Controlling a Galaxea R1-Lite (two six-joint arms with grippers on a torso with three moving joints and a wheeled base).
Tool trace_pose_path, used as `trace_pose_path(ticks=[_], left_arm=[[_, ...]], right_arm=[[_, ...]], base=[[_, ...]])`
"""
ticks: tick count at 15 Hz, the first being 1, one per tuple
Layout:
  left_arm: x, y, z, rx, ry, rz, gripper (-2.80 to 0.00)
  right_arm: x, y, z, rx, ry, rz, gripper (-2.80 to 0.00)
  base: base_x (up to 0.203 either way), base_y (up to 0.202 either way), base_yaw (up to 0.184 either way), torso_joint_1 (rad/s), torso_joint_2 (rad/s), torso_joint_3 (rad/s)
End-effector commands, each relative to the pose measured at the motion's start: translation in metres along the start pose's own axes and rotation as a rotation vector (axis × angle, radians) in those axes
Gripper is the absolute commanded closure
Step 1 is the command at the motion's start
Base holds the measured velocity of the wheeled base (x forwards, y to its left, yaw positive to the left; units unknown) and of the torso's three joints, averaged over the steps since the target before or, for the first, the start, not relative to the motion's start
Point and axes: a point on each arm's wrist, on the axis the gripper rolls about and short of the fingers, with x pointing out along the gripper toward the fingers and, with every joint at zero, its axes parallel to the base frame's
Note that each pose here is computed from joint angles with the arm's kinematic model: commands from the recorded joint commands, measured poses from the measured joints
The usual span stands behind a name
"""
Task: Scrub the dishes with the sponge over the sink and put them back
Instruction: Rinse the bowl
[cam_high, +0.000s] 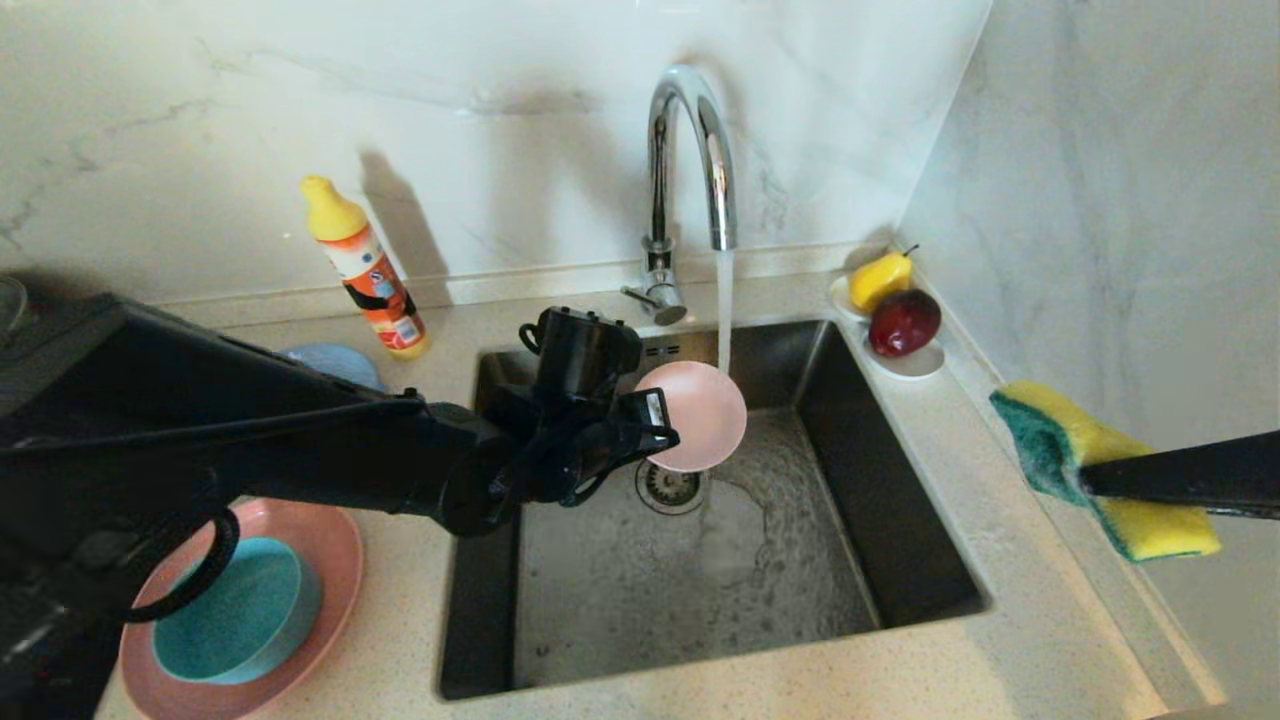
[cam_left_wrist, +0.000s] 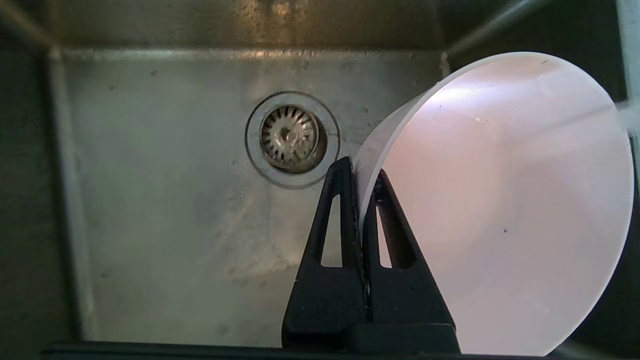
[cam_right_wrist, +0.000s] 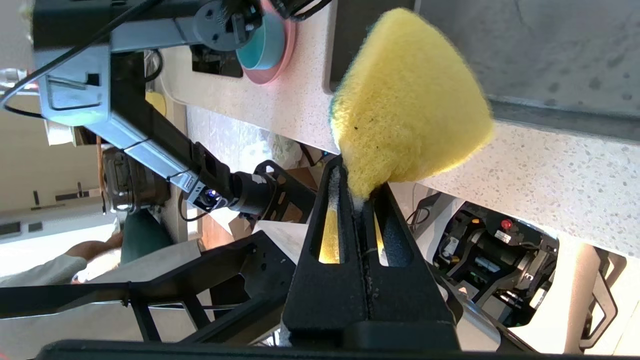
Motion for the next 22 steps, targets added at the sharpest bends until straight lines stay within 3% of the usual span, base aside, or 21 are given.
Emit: trace_pose_path(ticks=[1,9,16,18,20,22], left_arm=[[0.02,-0.003,-0.007,-0.002,0.01,-0.005,0.0],[0.037,-0.011,-0.007,-0.029,0.008,-0.024,0.0],[0.017,-0.007,-0.005,-0.038,0.026,-0.008,0.0],[0.0,-0.003,0.006,-0.035,0.011,-0.007,0.0],[-0.018,0.01,0.01,0.016,0.011,0.045,0.0],[-0.034,0.026,0.015,0.108,-0.028,0.174,0.0]], right_arm=[[-0.004,-0.002,-0.003,0.012,-0.003,-0.003,0.0],[-0.008,-0.006,-0.006,0.023,-0.013,-0.01,0.0],[-0.01,-0.005,-0.008,0.023,-0.011,-0.003,0.0],[-0.011,-0.005,-0.009,0.023,-0.008,0.002,0.0],[-0.011,-0.007,-0.012,0.027,0.0,0.004,0.0],[-0.011,-0.009,-0.016,0.03,0.006,0.0,0.0]], base=[[0.0,0.0,0.0,0.0,0.0,0.0],[0.0,0.0,0.0,0.0,0.0,0.0],[0.0,0.0,0.0,0.0,0.0,0.0],[0.0,0.0,0.0,0.0,0.0,0.0],[0.0,0.0,0.0,0.0,0.0,0.0],[0.0,0.0,0.0,0.0,0.0,0.0]])
